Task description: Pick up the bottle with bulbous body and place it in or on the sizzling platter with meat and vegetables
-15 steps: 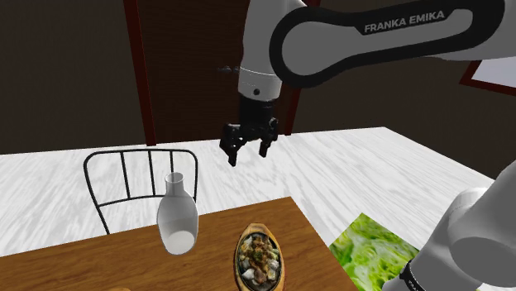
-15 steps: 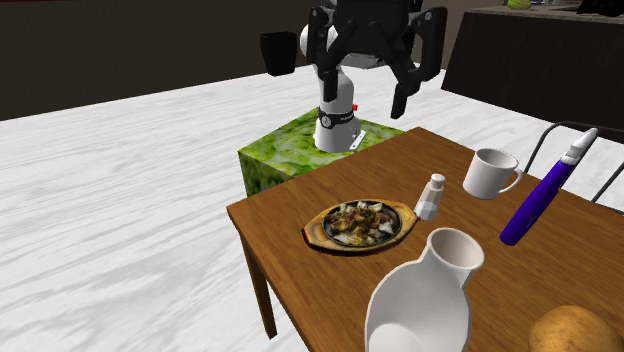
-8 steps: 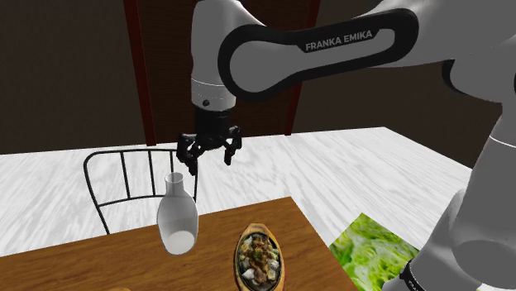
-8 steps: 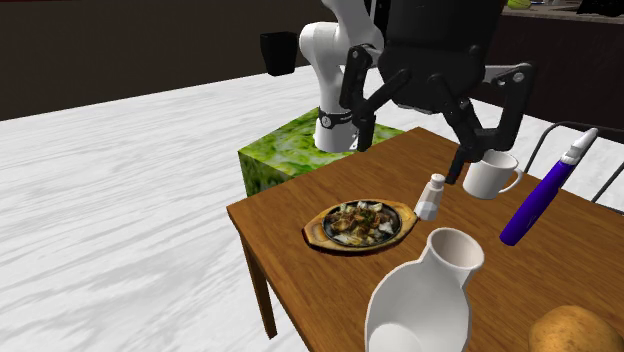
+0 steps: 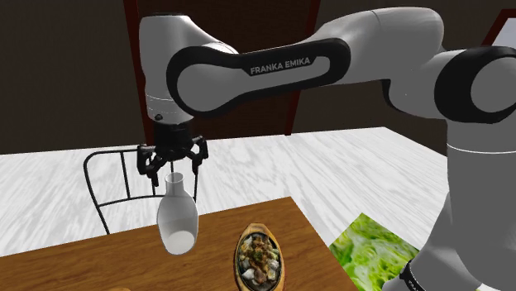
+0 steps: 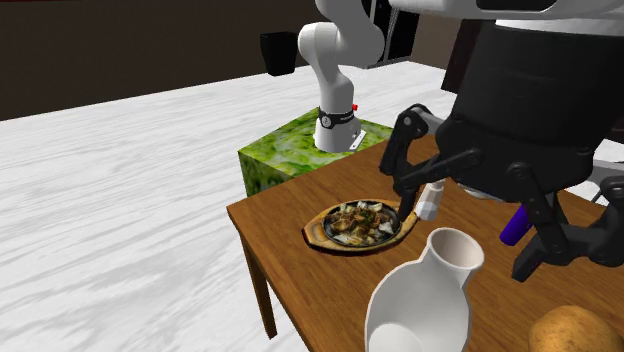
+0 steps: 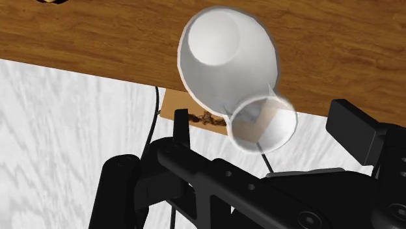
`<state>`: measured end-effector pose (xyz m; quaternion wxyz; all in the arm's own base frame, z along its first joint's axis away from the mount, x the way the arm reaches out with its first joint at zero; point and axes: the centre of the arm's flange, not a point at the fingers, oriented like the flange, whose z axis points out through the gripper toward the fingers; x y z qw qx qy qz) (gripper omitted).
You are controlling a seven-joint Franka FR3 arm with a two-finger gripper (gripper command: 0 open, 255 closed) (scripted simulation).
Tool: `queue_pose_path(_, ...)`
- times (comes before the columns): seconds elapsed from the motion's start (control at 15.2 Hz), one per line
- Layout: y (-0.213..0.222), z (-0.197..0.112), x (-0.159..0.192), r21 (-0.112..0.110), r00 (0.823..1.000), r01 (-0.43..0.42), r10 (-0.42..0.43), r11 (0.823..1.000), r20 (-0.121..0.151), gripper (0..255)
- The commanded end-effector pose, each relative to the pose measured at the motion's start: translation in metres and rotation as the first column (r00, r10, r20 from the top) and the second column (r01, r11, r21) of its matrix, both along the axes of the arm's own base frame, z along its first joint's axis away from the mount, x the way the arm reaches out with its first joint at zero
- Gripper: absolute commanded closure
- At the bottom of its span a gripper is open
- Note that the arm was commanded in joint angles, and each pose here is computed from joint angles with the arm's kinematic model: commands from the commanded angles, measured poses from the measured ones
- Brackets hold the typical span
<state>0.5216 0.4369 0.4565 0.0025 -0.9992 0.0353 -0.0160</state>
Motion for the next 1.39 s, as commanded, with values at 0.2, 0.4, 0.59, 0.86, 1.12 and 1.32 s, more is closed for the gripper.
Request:
queue_pose_path(0.2, 0.003, -0.028, 0.002, 0.0, 1.0, 0.001, -0.001, 1.0, 0.001, 0)
queue_pose_path(0.4, 0.003, -0.036, 0.002, 0.0, 1.0, 0.001, -0.001, 1.0, 0.001, 0)
queue_pose_path(0.59, 0.003, -0.036, 0.002, 0.0, 1.0, 0.001, -0.001, 1.0, 0.001, 0)
queue_pose_path(0.86, 0.003, -0.036, 0.002, 0.0, 1.0, 0.001, -0.001, 1.0, 0.001, 255)
queue_pose_path(1.12, 0.003, -0.036, 0.002, 0.0, 1.0, 0.001, -0.001, 1.0, 0.001, 255)
queue_pose_path(1.32, 0.003, -0.036, 0.002, 0.0, 1.0, 0.001, -0.001, 1.0, 0.001, 255)
